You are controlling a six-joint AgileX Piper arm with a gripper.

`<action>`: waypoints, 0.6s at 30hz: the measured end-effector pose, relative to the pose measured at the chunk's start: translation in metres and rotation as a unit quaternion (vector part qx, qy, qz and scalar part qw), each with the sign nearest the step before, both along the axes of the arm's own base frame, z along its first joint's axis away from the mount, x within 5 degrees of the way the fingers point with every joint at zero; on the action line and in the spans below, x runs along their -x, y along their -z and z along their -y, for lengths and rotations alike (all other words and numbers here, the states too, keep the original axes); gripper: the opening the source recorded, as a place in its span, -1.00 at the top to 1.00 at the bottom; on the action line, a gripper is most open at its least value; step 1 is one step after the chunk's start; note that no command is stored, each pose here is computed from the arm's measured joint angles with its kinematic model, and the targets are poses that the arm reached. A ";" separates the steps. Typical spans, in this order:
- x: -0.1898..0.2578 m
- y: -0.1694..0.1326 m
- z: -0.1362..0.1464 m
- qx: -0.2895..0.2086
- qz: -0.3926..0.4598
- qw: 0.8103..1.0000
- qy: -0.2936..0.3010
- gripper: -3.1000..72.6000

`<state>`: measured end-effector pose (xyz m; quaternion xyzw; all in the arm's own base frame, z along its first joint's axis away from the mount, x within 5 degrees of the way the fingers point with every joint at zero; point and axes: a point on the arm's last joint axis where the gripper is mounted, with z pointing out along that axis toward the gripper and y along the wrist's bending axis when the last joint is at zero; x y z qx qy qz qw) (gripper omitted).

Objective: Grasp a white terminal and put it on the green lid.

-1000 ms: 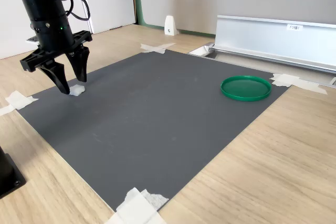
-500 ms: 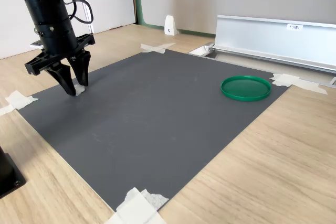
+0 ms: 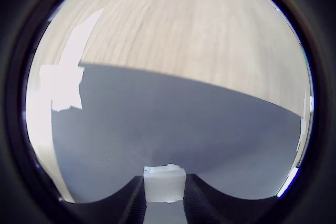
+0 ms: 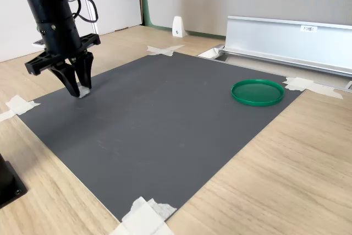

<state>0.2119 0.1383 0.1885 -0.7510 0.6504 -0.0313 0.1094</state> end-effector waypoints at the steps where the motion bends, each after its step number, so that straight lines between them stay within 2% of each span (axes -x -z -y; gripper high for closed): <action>1: -0.005 -0.007 0.001 -0.003 -0.005 1.000 0.015 0.22; 4: -0.024 -0.029 0.009 -0.025 -0.009 0.997 0.069 0.22; 7: -0.049 -0.053 0.032 -0.051 0.004 0.990 0.133 0.22; 12: -0.086 -0.088 0.088 -0.070 0.056 0.971 0.220 0.22; 18: -0.114 -0.104 0.156 -0.071 0.086 0.939 0.325 0.22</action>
